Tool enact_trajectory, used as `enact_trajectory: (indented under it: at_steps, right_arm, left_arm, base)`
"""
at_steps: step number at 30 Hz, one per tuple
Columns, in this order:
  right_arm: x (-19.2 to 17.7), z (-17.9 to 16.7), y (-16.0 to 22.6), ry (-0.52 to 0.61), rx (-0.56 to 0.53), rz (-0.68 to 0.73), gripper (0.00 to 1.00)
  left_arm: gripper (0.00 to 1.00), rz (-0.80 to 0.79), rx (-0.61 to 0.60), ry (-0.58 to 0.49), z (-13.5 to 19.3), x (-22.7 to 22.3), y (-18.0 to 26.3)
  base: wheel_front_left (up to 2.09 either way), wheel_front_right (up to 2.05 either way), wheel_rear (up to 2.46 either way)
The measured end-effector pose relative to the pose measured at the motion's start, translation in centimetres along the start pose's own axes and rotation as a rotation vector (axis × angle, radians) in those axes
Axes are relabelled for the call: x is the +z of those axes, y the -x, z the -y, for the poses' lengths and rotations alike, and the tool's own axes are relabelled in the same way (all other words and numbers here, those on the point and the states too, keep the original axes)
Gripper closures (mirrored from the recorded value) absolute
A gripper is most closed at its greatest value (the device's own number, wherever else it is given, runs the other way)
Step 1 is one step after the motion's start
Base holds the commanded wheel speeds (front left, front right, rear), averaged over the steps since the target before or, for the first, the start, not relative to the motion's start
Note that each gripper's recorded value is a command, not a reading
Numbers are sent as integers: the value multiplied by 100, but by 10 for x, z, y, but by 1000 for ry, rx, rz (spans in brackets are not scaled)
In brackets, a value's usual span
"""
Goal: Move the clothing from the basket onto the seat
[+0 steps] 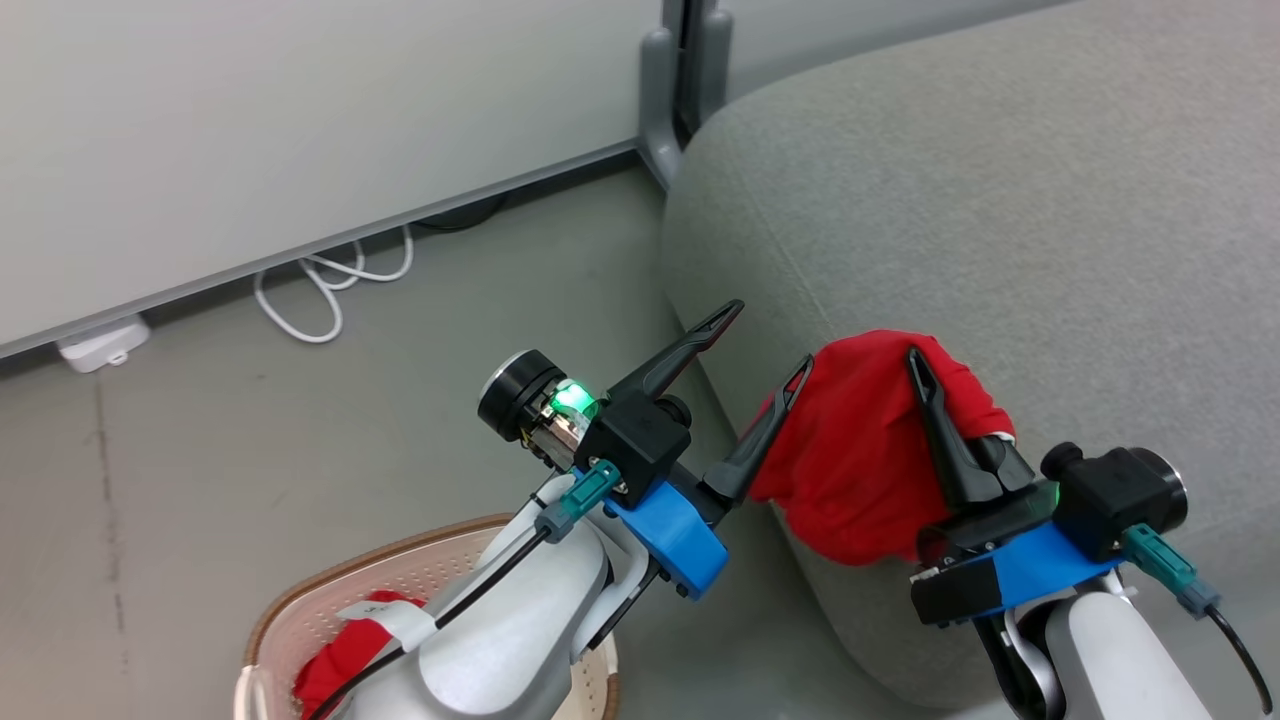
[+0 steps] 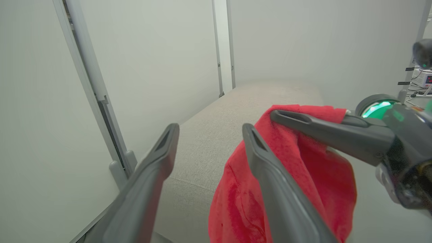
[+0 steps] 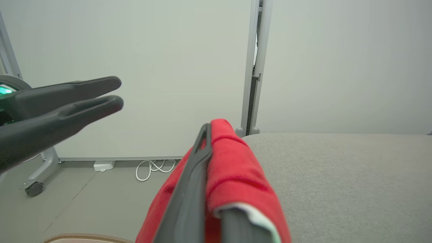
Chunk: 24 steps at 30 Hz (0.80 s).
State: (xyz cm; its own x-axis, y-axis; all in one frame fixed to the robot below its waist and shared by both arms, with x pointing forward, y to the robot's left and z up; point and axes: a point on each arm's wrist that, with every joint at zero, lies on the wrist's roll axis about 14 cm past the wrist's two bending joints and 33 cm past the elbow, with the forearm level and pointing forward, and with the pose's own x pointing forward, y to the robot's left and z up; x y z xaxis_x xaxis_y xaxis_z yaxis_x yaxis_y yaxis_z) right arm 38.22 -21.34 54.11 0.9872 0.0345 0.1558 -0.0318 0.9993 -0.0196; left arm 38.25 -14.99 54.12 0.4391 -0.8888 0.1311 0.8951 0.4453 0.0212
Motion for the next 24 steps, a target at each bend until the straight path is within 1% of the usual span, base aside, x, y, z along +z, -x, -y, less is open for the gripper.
enact_trajectory:
  at_steps: [6,10,15,18,20,21,23,24]
  right_arm:
    - [-8,29,22,-1,-112,-32,100]
    - [-14,35,32,0,-144,-56,100]
    - [-13,39,34,-1,-166,-54,100]
    - [-5,47,26,12,-181,-28,100]
    - [9,55,13,32,-189,17,100]
    - [25,65,-1,61,-192,64,100]
    - [43,79,-17,95,-207,117,100]
    - [43,79,-17,95,-207,117,100]
  left_arm:
    - [0,-16,-90,27,22,-13,-16]
    - [0,-26,-127,42,31,-21,-22]
    - [0,-29,-137,51,32,-24,-24]
    - [0,-30,-126,57,27,-27,-25]
    - [0,-27,-110,55,19,-28,-25]
    - [0,-22,-97,54,12,-28,-27]
    - [0,-17,-89,53,4,-29,-30]
    - [0,-17,-89,53,4,-29,-30]
  base:
    - [0,0,0]
    - [0,0,0]
    - [0,0,0]
    - [0,0,0]
    - [0,0,0]
    - [0,0,0]
    - [0,0,0]
    - [0,0,0]
